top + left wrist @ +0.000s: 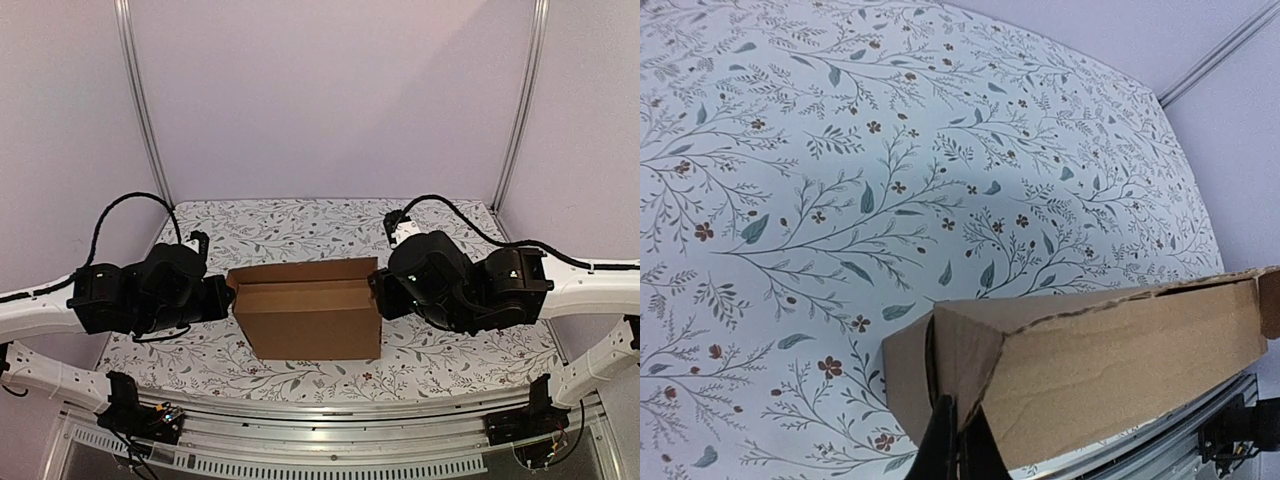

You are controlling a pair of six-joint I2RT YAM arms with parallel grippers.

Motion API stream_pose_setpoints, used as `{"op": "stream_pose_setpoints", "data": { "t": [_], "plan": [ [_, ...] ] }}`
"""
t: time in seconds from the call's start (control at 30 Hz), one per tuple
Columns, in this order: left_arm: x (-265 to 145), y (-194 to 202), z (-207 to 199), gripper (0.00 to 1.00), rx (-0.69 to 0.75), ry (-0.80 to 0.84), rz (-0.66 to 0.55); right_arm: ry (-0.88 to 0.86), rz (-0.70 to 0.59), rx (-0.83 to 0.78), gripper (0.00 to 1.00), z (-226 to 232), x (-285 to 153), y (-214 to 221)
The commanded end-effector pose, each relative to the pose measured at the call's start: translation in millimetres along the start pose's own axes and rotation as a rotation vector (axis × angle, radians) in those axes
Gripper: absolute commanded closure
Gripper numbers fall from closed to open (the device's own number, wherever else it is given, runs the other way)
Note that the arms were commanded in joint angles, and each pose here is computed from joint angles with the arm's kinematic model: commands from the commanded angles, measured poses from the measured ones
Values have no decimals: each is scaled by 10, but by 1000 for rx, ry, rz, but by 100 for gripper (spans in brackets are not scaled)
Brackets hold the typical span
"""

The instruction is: Fold the paper box

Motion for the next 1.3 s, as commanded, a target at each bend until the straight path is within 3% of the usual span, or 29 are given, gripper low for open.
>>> {"op": "stream_pose_setpoints", "data": {
  "t": [0.0,0.17,0.5,0.83,1.03,1.27],
  "plan": [
    [4,98,157,100,46,-69,28,19,3,-7,57,0,-17,-18],
    [8,97,154,100,48,-71,27,20,3,-15,69,3,-19,-21],
    [1,87,150,100,50,-69,23,19,9,-20,83,8,-14,1],
    [4,98,139,100,51,-68,21,-3,20,-6,90,80,23,54],
    [16,117,110,100,61,-67,25,-61,-1,33,100,196,14,-13],
    [9,109,95,100,65,-64,20,-70,2,32,100,247,48,-3]
  ]
}}
Point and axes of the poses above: each gripper's point midway between its finger pads, its own x axis out along the fingers, its own z axis along the line the jaws close on, y = z × x, the point moved 1 cm from there along -x, back along the fingers, and after that the axes turned 14 degrees about -x, right-handed, at the moved point
